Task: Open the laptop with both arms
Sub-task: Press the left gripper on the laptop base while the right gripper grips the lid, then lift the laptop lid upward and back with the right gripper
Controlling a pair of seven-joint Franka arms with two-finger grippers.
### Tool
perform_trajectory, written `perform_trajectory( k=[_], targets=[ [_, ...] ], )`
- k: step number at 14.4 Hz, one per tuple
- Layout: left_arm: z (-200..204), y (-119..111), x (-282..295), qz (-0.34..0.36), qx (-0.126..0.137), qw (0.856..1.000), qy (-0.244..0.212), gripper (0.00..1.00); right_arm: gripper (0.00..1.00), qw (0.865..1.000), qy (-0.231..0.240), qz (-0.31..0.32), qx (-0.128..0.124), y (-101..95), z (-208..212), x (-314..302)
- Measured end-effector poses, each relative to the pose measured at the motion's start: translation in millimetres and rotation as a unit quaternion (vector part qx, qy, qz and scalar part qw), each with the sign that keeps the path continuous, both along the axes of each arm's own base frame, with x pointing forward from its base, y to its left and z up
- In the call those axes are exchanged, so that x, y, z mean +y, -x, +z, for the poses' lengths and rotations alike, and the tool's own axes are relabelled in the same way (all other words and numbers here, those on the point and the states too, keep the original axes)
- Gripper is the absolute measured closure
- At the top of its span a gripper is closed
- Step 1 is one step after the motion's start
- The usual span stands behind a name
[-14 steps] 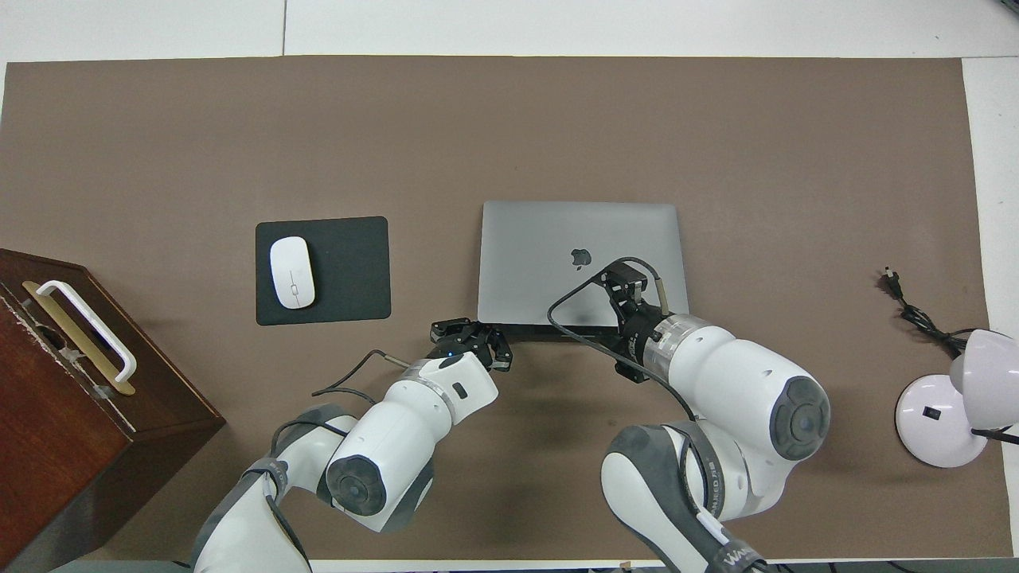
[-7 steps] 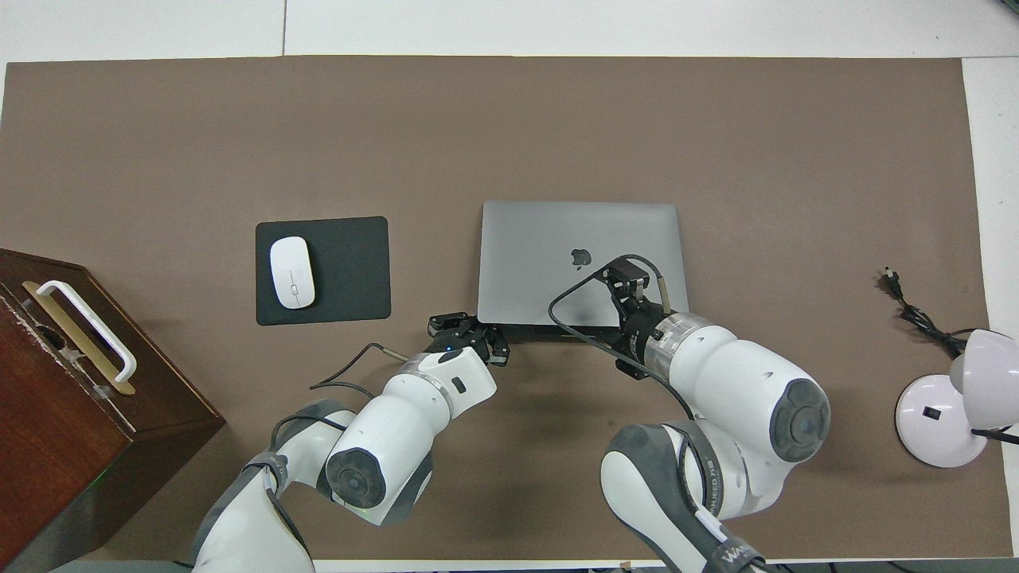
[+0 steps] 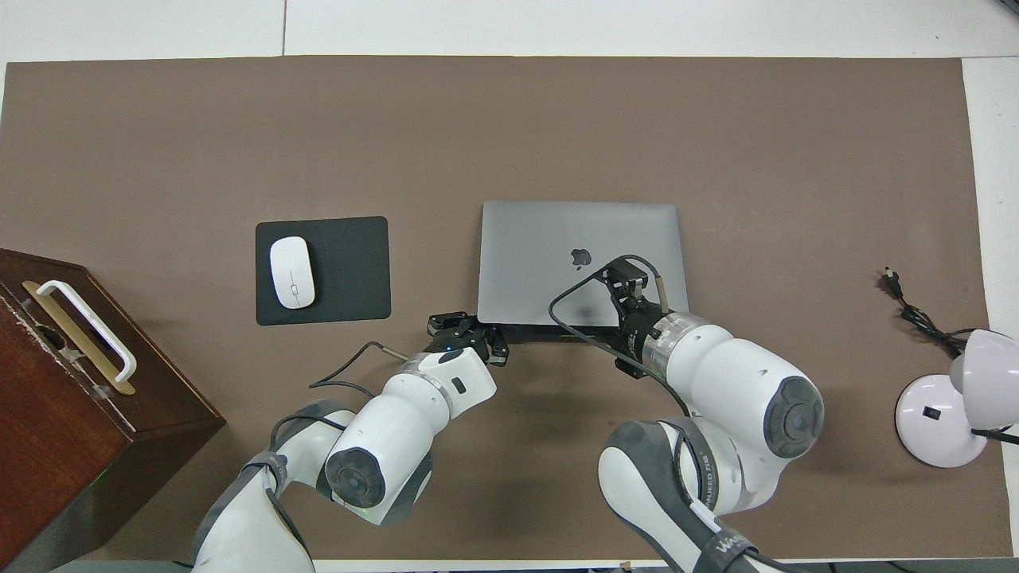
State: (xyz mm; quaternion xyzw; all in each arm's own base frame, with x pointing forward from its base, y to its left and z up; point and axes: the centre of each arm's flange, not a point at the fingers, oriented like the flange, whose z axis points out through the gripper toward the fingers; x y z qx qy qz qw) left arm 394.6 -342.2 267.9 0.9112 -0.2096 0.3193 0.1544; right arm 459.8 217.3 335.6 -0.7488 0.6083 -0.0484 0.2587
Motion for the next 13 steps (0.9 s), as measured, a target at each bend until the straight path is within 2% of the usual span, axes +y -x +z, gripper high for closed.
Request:
perform_trajectory(
  k=[7,13],
  targets=[
    [0,0,0,-0.001,-0.001,1.000,-0.001,0.99,0.00,1.000,0.004,0.013,-0.011,-7.0,1,2],
    [0,0,0,-0.002,-0.002,1.000,-0.002,0.99,0.00,0.999,0.004,0.023,-0.023,-21.3,6,4]
  ],
)
